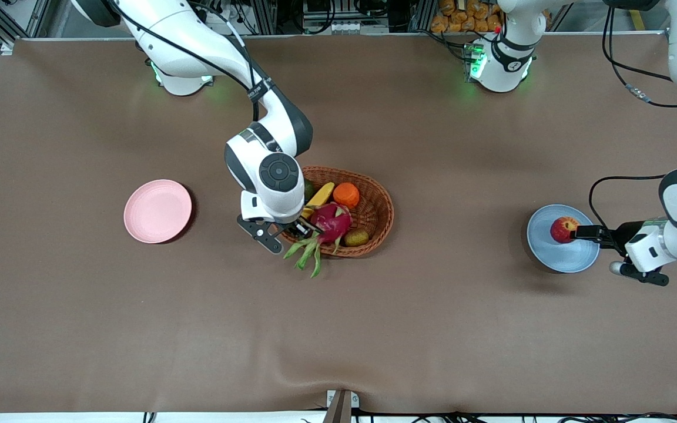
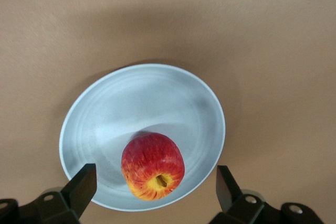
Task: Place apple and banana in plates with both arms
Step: 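Open the left gripper to release the apple onto the blue plate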
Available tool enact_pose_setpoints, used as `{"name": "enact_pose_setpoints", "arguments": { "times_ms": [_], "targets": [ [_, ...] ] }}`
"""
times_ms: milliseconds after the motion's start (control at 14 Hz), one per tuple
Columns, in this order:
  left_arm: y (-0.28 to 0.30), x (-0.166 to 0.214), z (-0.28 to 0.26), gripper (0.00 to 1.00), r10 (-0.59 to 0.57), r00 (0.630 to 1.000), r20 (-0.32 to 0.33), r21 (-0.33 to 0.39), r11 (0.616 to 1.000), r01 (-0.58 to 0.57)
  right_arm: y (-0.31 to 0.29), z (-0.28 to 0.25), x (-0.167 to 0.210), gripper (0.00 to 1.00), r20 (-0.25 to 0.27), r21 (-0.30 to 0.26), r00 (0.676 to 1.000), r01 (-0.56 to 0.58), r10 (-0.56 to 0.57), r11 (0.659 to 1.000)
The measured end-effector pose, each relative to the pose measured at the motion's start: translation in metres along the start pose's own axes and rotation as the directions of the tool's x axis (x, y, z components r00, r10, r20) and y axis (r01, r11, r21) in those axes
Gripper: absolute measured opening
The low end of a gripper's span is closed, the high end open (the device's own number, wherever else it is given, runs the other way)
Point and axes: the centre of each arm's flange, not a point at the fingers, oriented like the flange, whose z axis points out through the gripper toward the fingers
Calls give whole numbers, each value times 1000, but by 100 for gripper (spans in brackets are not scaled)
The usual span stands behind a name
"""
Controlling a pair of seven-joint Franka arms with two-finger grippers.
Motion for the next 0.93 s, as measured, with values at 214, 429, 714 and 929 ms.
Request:
{"name": "enact_pose_setpoints", "arguments": {
  "times_ms": [214, 429, 714, 929],
  "targets": [
    [16, 4, -27, 100, 24, 999, -21, 13, 1000, -23, 0, 2, 0, 60, 0, 0, 1000, 0, 0, 1000],
    [43, 5, -55, 100, -38, 999, -18, 14, 999, 39, -1, 3, -1, 58, 1, 0, 1000, 0, 0, 1000],
    [91, -8, -110, 100, -106, 994, -5, 41, 993, 106, -1, 6, -1, 54, 3, -1, 1000, -1, 1, 1000],
    [159, -24, -160, 100, -136, 991, -10, 148, 980, 136, -3, 7, -4, 51, 4, 1, 1000, 1, -1, 1000]
  ]
}}
